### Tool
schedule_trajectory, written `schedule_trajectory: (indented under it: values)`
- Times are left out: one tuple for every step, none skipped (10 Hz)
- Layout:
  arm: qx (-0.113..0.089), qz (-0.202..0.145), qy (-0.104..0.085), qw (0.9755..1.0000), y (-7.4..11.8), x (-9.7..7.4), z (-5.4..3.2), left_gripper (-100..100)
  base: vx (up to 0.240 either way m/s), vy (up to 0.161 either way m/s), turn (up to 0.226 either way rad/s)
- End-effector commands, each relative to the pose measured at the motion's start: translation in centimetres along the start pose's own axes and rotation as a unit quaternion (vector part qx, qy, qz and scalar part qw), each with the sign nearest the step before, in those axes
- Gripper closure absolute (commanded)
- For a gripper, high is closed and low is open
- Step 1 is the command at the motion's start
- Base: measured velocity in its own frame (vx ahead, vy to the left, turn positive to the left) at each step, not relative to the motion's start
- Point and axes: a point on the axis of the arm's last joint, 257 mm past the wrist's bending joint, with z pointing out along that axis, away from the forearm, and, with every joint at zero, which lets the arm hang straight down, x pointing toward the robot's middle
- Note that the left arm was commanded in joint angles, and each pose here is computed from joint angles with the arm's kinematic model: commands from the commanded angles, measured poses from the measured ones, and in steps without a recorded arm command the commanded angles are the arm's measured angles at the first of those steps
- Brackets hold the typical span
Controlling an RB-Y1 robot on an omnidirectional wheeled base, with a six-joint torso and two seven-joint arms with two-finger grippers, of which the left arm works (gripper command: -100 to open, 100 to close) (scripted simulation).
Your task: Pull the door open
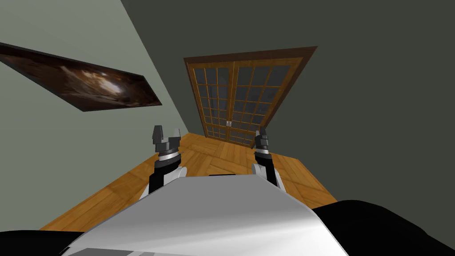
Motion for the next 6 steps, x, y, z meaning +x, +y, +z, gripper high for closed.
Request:
schedule_trajectory:
  values:
    - [-0.010,0.022,0.006,0.9997,1.2,0.1,-0.36,-100,0.086,-0.012,-0.091]
    - [-0.016,0.036,0.010,0.9992,2.0,0.1,-0.60,-100,0.141,-0.026,-0.088]
    - [-0.019,0.043,0.012,0.9988,2.4,0.1,-0.72,-100,0.124,-0.042,-0.036]
    - [-0.027,0.061,0.017,0.9976,3.4,0.1,-1.05,-100,0.125,-0.035,-0.067]
    - [-0.032,0.071,0.019,0.9968,3.9,0.1,-1.24,-100,0.123,-0.015,-0.058]
    - [-0.036,0.081,0.022,0.9958,4.4,0.1,-1.43,-100,0.103,-0.006,-0.051]
